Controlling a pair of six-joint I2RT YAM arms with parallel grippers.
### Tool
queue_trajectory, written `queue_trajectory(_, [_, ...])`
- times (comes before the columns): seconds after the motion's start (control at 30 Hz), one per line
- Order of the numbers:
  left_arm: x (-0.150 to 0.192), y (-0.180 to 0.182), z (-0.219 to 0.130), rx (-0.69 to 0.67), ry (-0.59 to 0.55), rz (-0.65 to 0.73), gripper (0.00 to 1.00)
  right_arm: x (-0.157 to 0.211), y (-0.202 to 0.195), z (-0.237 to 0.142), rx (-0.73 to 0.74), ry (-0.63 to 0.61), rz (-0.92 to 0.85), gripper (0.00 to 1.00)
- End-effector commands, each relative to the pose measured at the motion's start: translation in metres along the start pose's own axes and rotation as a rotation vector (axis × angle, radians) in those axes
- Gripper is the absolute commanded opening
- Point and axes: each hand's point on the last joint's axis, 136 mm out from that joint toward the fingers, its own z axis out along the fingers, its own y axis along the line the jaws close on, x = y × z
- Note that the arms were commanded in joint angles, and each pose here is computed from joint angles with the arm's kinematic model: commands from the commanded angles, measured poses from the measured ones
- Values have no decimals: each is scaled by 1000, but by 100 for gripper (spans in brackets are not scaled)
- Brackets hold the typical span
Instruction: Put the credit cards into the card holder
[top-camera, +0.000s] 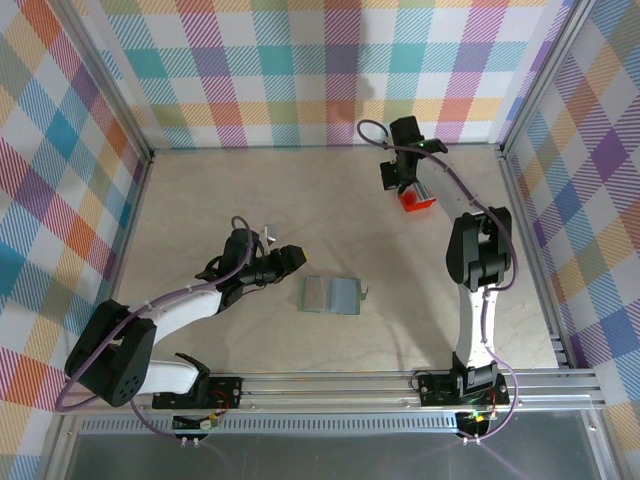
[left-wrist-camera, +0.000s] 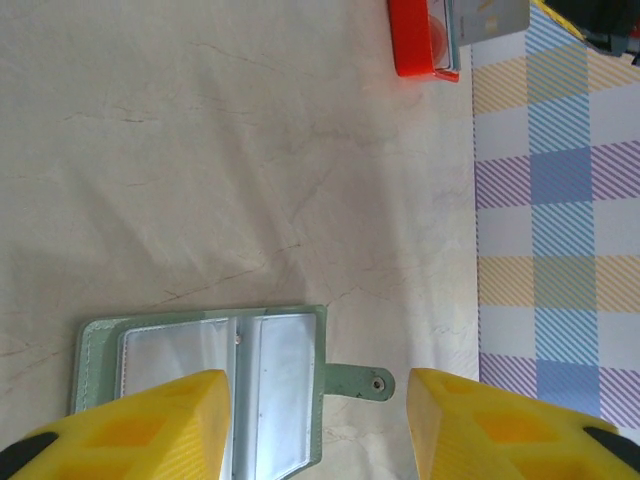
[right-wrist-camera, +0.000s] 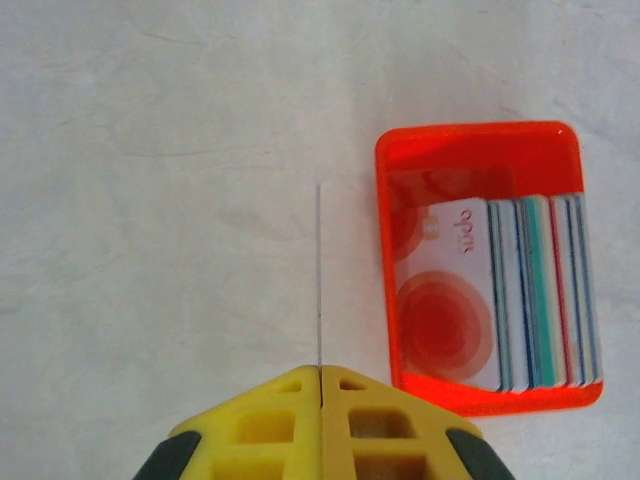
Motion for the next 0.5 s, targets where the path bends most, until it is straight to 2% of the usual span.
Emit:
queue_trajectory(0.0, [-4, -4, -9, -4, -25, 12, 49, -11, 14, -51, -107, -96, 71, 0])
queue_trajectory(0.1, [-12, -26, -16, 48, -39, 11, 49, -3, 33, -93, -242, -158, 121, 0])
queue_trajectory(0.33, [-31, -97, -46, 267, -123, -12, 48, 27, 77, -200, -603, -331, 251, 0])
queue_trajectory(0.47, [-35, -124, -61, 360, -152, -20, 48, 50, 78, -230, -675, -437, 353, 0])
